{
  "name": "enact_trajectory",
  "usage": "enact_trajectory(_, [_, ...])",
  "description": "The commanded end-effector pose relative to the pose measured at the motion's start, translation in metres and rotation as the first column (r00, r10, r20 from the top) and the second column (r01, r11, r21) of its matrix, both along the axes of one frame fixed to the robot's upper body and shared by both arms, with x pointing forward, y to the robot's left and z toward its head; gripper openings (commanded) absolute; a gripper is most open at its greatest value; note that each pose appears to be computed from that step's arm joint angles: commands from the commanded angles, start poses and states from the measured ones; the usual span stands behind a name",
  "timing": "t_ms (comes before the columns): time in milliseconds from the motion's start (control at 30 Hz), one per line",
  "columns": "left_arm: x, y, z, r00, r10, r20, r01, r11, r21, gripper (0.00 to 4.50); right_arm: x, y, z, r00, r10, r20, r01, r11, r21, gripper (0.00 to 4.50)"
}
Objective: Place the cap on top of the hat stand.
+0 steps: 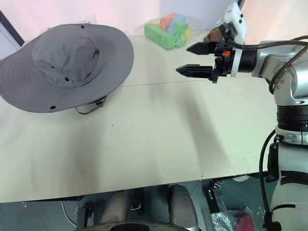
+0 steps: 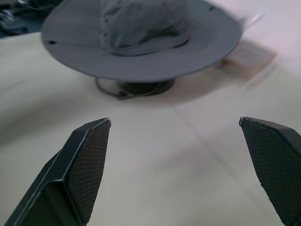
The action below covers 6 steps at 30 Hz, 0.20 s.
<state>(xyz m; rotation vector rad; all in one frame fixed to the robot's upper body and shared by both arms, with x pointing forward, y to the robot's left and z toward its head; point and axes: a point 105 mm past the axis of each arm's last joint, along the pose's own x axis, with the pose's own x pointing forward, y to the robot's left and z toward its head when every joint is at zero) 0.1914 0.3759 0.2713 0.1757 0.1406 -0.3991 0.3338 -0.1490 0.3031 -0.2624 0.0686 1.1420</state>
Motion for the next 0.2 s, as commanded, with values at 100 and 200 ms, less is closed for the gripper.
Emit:
enact_trajectory(100, [0.0026,0.0,0.0149,0.999,-0.01,0.04,0.008,0.998,0.054,4.5,-0.0152,0.0056,0.005,0.997,0.072,0.021,-0.072,0.997,0.009,4.48])
enact_trajectory(200, [0.0009,-0.0011,0.015,0.999,-0.019,0.033,0.017,0.998,0.062,4.5,-0.015,0.0039,0.0037,0.998,0.068,0.018,-0.068,0.998,0.014,4.48])
